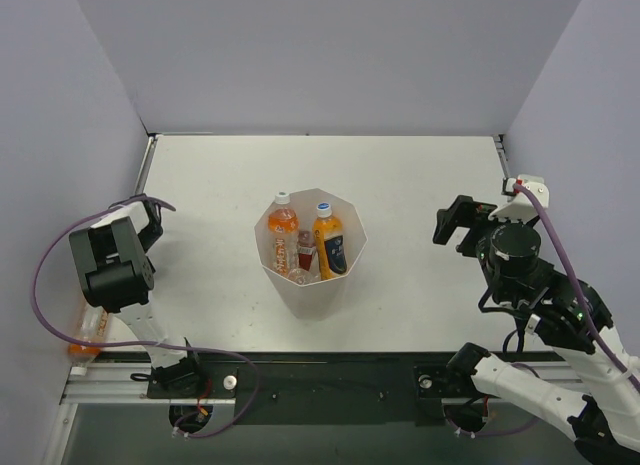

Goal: Put the plastic bottles in the bin

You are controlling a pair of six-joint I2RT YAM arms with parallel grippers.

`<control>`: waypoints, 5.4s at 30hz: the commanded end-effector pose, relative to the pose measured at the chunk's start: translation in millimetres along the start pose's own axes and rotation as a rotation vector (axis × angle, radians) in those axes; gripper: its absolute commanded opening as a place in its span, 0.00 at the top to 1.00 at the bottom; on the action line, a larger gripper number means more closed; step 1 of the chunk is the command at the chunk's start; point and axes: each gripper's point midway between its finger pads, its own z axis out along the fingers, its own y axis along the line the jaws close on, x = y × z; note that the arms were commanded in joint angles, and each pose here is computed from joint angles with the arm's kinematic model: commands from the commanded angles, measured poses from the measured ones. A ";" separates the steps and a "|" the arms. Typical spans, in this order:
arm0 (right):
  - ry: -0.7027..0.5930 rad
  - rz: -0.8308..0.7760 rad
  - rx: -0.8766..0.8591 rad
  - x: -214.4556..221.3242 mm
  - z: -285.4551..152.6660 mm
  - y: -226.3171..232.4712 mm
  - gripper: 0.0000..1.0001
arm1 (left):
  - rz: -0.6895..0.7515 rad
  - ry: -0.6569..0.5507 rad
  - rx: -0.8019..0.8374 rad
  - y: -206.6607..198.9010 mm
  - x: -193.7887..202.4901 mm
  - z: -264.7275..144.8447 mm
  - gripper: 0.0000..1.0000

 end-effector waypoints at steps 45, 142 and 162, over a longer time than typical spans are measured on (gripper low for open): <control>-0.001 0.072 0.041 12.1 16.1 4.9 0.10 | -0.073 -0.004 -0.124 -4.0 -3.8 38.1 0.03; 0.135 0.119 -0.013 58.2 24.7 23.0 0.11 | -0.101 -0.126 -0.425 23.8 -25.3 24.3 0.27; 0.139 0.093 -0.007 58.7 23.8 20.1 0.11 | -0.009 -0.468 -0.247 -22.6 -47.5 -137.2 0.76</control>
